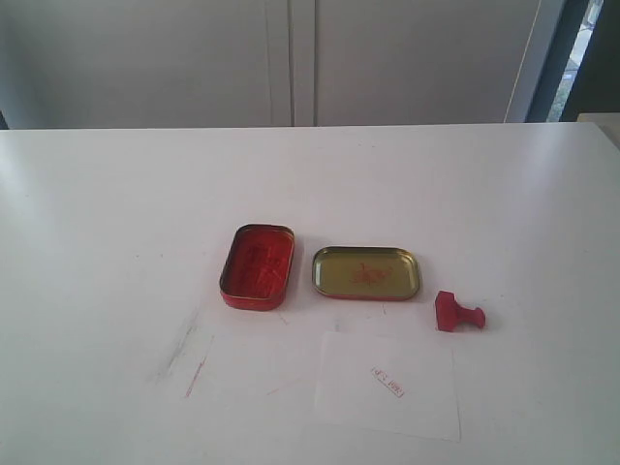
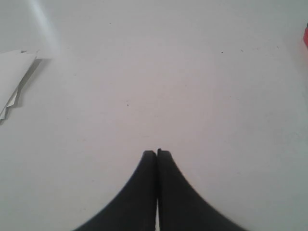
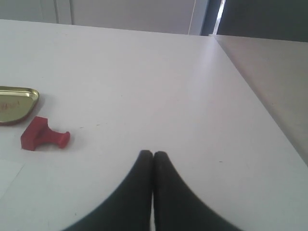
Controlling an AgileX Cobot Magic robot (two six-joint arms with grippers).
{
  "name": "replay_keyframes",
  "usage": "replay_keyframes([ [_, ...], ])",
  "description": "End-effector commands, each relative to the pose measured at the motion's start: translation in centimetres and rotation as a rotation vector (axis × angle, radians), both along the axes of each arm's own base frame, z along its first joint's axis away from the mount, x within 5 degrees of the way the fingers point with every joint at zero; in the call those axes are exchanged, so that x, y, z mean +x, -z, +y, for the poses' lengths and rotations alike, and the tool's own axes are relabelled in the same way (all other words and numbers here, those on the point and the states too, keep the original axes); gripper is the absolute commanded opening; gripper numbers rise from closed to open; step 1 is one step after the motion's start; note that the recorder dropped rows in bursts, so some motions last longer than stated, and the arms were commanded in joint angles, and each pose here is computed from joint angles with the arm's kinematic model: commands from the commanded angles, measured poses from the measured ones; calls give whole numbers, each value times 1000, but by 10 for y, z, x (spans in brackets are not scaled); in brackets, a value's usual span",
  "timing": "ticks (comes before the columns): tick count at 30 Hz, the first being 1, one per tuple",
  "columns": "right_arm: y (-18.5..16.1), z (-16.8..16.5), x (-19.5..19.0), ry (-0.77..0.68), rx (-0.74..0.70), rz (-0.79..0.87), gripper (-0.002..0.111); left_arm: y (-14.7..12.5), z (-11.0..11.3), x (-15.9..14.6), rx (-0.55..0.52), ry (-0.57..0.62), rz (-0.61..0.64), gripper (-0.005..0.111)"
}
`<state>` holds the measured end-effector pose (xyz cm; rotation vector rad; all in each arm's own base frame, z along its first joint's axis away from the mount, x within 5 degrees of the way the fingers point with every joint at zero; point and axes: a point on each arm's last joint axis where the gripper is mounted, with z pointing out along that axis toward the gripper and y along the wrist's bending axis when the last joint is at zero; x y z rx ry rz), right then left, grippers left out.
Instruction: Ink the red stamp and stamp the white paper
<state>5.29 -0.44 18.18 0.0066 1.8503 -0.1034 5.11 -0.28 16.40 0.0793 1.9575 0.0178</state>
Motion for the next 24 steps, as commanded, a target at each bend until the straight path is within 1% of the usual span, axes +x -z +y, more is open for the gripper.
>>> replay_keyframes([
  [1,0,-1,0,7,-3,-15,0,-1,0,0,-3,4,-6,0],
  [24,0,-1,0,5,-12,-15,0,-1,0,0,-3,4,-6,0],
])
